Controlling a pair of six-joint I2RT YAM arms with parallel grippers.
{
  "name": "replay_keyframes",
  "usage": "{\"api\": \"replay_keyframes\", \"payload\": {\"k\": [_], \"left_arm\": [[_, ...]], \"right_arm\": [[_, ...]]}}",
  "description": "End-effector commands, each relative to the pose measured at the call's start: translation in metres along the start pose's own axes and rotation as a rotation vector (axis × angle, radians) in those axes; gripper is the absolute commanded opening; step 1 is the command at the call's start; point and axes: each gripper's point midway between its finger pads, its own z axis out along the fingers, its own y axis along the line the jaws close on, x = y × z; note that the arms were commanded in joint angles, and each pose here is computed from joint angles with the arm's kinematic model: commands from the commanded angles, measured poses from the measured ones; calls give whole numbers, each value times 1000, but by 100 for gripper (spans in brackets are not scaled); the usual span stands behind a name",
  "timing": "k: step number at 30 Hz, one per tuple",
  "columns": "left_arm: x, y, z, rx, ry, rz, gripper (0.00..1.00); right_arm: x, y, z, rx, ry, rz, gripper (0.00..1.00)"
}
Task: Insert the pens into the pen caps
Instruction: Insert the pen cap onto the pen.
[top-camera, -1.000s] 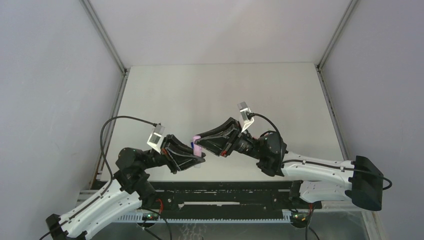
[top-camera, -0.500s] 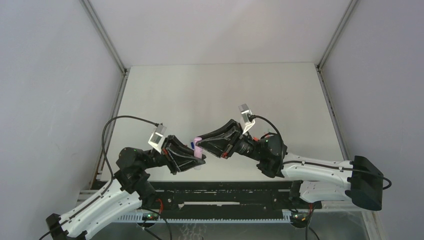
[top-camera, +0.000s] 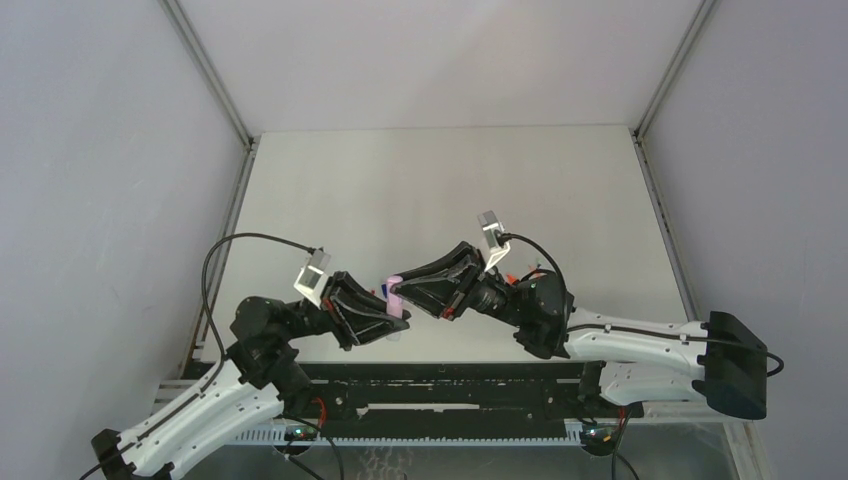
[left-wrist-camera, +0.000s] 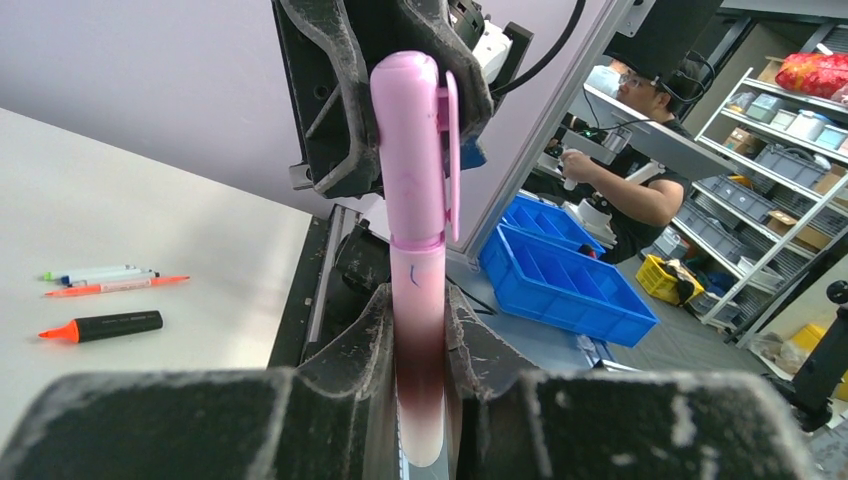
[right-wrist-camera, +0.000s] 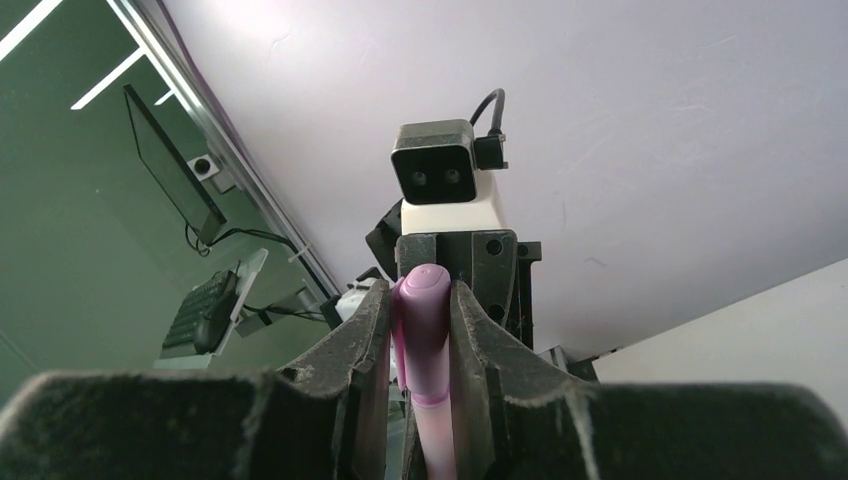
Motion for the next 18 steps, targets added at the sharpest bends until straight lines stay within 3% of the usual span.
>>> {"api": "replay_keyframes", "payload": {"k": [1, 6, 13, 18], "left_arm": [[-99, -61, -3, 106, -324, 239, 0], [-98, -68, -3, 134, -305, 249, 0], [-92, -67, -1, 143, -272, 265, 0], [-78, -55, 5, 117, -184, 290, 0]], "right_arm": [[76, -34, -27, 110, 262, 14, 0], [86, -26, -31, 46, 312, 11, 0], [93, -35, -35, 84, 348, 11, 0], [87, -38, -36, 118, 334, 14, 0]]}}
